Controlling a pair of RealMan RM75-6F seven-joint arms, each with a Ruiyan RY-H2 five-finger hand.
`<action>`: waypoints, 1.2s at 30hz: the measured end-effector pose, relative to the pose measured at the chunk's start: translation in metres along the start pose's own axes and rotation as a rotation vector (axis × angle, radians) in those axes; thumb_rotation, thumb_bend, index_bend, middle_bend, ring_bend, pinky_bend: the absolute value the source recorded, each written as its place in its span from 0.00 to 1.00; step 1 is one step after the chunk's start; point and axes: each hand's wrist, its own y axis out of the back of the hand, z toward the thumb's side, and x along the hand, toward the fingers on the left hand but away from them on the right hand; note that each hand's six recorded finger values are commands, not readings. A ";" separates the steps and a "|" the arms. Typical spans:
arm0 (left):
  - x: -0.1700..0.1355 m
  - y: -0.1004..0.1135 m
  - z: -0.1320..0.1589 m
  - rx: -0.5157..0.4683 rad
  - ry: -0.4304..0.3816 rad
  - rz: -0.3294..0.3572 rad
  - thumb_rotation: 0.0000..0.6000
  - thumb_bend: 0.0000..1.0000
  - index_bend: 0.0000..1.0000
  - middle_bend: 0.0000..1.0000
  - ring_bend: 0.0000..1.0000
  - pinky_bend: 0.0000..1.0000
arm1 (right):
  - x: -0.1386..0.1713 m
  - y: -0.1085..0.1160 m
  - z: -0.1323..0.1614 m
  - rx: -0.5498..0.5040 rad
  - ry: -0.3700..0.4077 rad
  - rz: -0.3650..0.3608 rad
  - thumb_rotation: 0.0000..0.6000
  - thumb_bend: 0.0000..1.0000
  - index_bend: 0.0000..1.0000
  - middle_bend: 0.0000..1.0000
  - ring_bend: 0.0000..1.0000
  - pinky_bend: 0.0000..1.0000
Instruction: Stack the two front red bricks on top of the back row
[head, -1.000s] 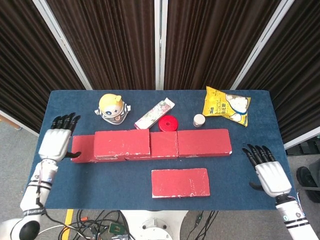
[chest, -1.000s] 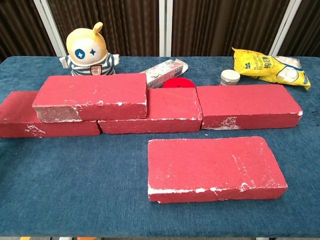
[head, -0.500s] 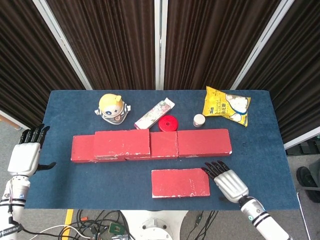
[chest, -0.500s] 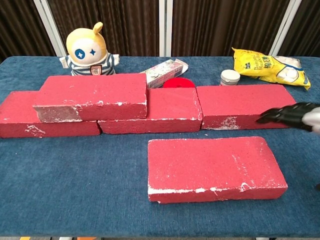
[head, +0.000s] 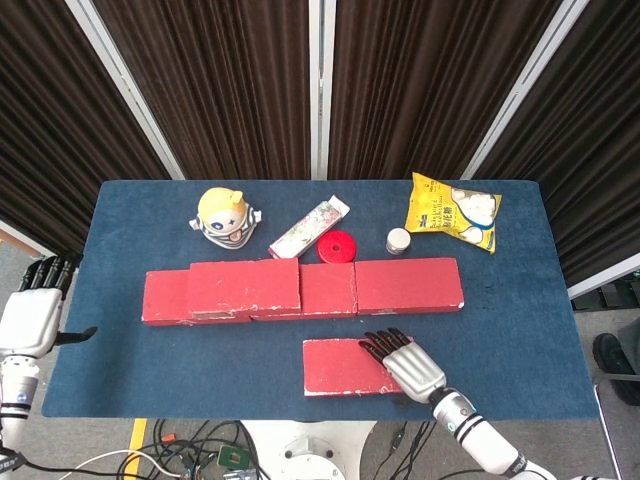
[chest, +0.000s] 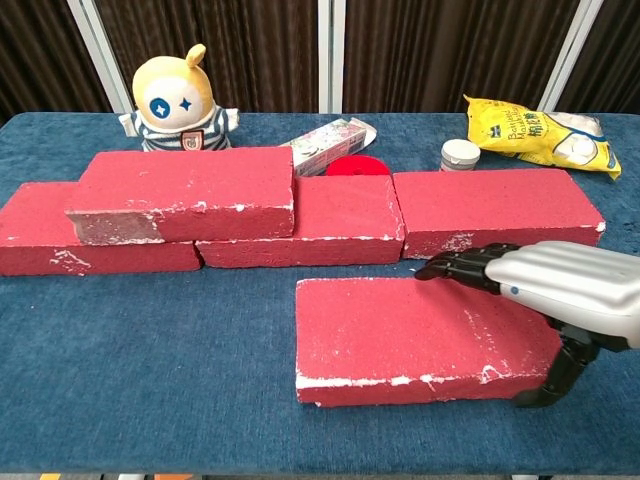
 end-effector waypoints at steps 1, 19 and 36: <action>0.000 0.000 -0.001 0.000 0.001 -0.001 1.00 0.00 0.02 0.00 0.00 0.00 | -0.003 0.001 0.001 -0.002 -0.002 -0.003 1.00 0.00 0.00 0.00 0.00 0.00; -0.002 -0.001 -0.012 -0.009 0.014 -0.024 1.00 0.00 0.02 0.00 0.00 0.00 | -0.025 -0.011 0.005 -0.090 -0.020 0.047 1.00 0.00 0.00 0.00 0.00 0.00; -0.003 -0.007 -0.015 -0.026 0.020 -0.045 1.00 0.00 0.02 0.00 0.00 0.00 | -0.030 -0.008 0.002 -0.130 -0.029 -0.038 1.00 0.01 0.00 0.11 0.00 0.00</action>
